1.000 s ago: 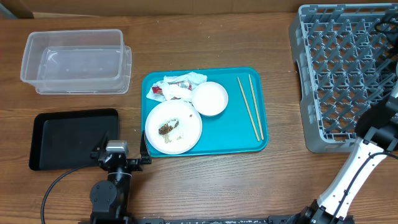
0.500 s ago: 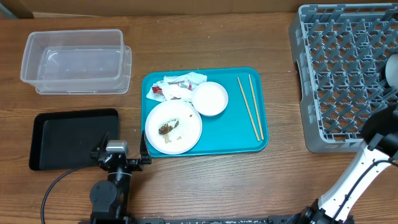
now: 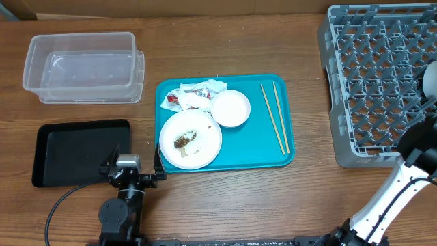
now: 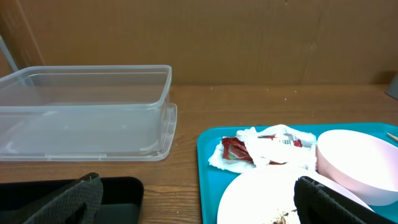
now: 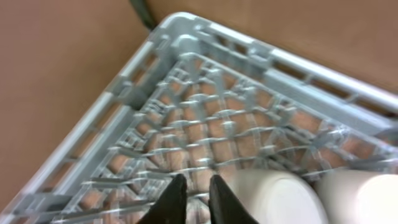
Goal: Sort waste into correct bins and load items into the dishwasher
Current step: 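Place the small white cup in the rack and release it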
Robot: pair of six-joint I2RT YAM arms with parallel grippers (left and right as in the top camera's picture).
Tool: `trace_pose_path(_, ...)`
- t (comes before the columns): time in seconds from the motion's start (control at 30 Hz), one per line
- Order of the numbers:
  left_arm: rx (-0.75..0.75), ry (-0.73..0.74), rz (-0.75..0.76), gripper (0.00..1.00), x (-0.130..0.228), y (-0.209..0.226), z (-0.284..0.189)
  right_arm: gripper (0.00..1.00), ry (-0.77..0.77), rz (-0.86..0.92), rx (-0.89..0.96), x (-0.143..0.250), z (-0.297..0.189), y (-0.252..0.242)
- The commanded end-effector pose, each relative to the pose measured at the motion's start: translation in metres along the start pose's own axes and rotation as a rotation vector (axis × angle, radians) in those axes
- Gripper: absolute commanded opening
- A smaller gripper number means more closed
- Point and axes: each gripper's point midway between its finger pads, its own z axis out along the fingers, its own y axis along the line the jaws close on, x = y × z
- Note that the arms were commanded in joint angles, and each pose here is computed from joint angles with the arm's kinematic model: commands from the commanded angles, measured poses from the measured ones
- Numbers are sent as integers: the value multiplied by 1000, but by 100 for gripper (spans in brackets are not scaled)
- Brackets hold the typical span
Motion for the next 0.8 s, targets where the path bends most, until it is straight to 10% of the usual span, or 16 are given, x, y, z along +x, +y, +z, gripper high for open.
trace_pose_path(0.0, 3, -8, -7, 100, -1, 0, 0, 6, -25, 41, 121, -8, -3, -38)
trace_pose_path(0.77, 3, -8, -7, 100, -1, 0, 0, 4, 263, 52, 93, 68, 22, -51)
